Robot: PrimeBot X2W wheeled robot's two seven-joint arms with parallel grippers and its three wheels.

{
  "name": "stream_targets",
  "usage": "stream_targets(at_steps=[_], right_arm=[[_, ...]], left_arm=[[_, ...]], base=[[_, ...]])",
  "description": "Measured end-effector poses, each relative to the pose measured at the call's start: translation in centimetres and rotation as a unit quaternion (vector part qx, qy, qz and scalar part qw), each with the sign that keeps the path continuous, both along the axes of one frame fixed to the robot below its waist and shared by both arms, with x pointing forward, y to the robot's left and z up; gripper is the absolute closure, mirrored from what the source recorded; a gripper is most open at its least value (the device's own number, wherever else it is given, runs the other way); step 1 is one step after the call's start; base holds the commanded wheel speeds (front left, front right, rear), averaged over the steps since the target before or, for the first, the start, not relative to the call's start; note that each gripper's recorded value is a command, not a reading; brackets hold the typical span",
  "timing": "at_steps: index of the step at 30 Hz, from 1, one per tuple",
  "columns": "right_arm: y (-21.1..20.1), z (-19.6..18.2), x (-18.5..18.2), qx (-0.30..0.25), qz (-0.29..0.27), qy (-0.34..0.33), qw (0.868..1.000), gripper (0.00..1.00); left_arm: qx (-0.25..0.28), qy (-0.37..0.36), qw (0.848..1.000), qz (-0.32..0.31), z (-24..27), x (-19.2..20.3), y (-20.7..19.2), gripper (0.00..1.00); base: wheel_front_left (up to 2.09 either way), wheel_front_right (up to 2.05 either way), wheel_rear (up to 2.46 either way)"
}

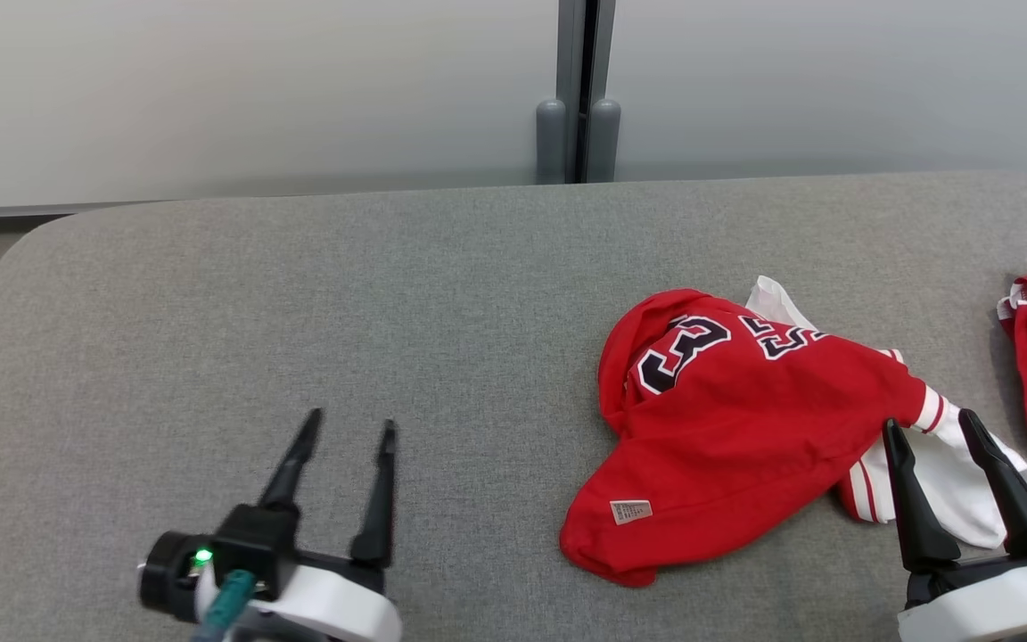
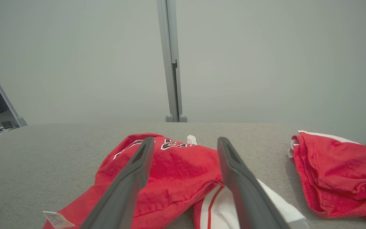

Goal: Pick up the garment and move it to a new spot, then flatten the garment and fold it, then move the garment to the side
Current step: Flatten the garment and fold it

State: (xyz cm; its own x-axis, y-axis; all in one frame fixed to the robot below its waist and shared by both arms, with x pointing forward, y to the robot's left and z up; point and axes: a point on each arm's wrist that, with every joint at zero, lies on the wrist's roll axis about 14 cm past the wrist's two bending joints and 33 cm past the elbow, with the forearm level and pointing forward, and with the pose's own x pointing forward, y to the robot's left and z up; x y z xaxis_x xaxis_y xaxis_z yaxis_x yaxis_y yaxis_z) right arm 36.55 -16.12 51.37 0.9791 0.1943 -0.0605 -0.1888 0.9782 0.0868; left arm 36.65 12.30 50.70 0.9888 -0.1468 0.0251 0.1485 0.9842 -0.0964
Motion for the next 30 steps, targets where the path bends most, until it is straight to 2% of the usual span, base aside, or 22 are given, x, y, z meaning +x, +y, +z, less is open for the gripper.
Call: stream_targets(at_steps=[4, 10, 22, 23, 24, 25, 30], right_arm=[[0.2, -0.4, 0.4, 0.005, 0.002, 0.006, 1.0, 0.0], [0.0, -1.3, 0.9, 0.009, -0.002, 0.019, 1.0, 0.0], [-1.8, -3.4, 1.7, 0.015, -0.029, 0.047, 0.998, 0.0], [-2.1, -3.6, 1.6, 0.015, -0.033, 0.049, 0.998, 0.0], [-2.4, -3.8, 1.6, 0.016, -0.039, 0.051, 0.998, 0.0], [-2.8, -4.1, 1.5, 0.016, -0.045, 0.055, 0.997, 0.0], [-4.7, -5.7, 0.9, 0.015, -0.074, 0.08, 0.994, 0.0]], left_arm=[[-0.012, 0.04, 0.996, -0.077, -1.7, -0.4, -4.6, 0.0], [-0.033, 0.131, 0.973, -0.187, -5.8, -2.7, -11.2, 0.0], [-0.037, 0.233, 0.939, -0.249, -11.6, -2.6, -14.2, 0.0], [-0.037, 0.239, 0.937, -0.253, -11.9, -2.6, -14.3, 0.06], [-0.04, 0.241, 0.936, -0.255, -12.1, -2.5, -14.5, 0.58], [-0.04, 0.242, 0.935, -0.256, -12.2, -2.5, -14.6, 0.98], [-0.043, 0.243, 0.934, -0.259, -12.5, -2.4, -14.8, 1.0]], base=[[0.0, 0.0, 0.0], [0.0, 0.0, 0.0], [0.0, 0.0, 0.0], [0.0, 0.0, 0.0], [0.0, 0.0, 0.0], [0.0, 0.0, 0.0], [0.0, 0.0, 0.0]])
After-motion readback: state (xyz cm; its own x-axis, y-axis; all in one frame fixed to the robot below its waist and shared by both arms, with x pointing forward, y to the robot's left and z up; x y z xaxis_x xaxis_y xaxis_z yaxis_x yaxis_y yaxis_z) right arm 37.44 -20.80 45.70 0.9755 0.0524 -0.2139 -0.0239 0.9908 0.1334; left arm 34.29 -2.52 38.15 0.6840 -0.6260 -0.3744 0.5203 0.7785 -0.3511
